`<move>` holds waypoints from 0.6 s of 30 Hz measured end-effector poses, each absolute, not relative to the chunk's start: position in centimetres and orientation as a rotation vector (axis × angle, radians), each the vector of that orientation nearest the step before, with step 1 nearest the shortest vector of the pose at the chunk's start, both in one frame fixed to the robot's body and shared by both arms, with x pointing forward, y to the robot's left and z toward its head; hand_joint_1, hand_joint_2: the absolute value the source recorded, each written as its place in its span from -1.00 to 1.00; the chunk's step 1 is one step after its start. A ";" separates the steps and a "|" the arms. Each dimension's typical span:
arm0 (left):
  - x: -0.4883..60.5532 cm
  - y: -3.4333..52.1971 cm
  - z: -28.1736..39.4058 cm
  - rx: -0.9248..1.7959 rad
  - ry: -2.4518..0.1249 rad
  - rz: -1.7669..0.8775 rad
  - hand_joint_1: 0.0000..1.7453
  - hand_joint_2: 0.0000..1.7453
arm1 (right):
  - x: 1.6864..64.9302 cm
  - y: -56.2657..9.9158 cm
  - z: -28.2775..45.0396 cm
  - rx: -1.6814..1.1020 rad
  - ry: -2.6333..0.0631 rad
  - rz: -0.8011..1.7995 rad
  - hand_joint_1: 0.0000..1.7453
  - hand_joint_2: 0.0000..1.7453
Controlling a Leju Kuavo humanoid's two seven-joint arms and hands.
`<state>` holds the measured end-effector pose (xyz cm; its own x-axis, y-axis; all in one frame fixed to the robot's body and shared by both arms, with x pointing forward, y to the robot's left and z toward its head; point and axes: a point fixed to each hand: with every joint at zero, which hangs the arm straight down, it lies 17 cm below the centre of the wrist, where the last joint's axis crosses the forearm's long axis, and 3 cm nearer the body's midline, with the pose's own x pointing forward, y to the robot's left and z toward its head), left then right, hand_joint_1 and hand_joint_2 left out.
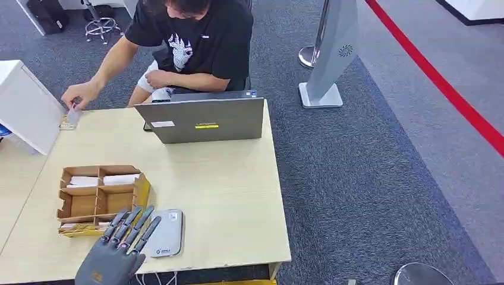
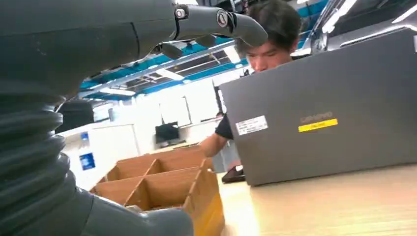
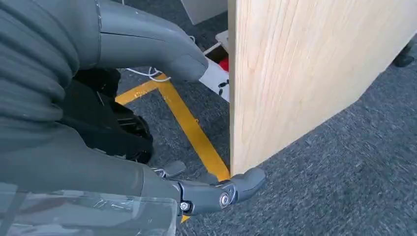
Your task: Pass the card to the sensor for recognition and then transmit it.
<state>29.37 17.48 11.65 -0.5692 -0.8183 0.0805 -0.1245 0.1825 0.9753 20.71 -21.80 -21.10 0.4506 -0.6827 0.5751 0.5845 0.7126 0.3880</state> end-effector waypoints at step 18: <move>33.5 32.6 10.7 1.105 -1.643 -1.130 -1.00 1.00 | 20.6 -21.2 -21.3 0.151 -0.752 -0.731 -1.00 1.00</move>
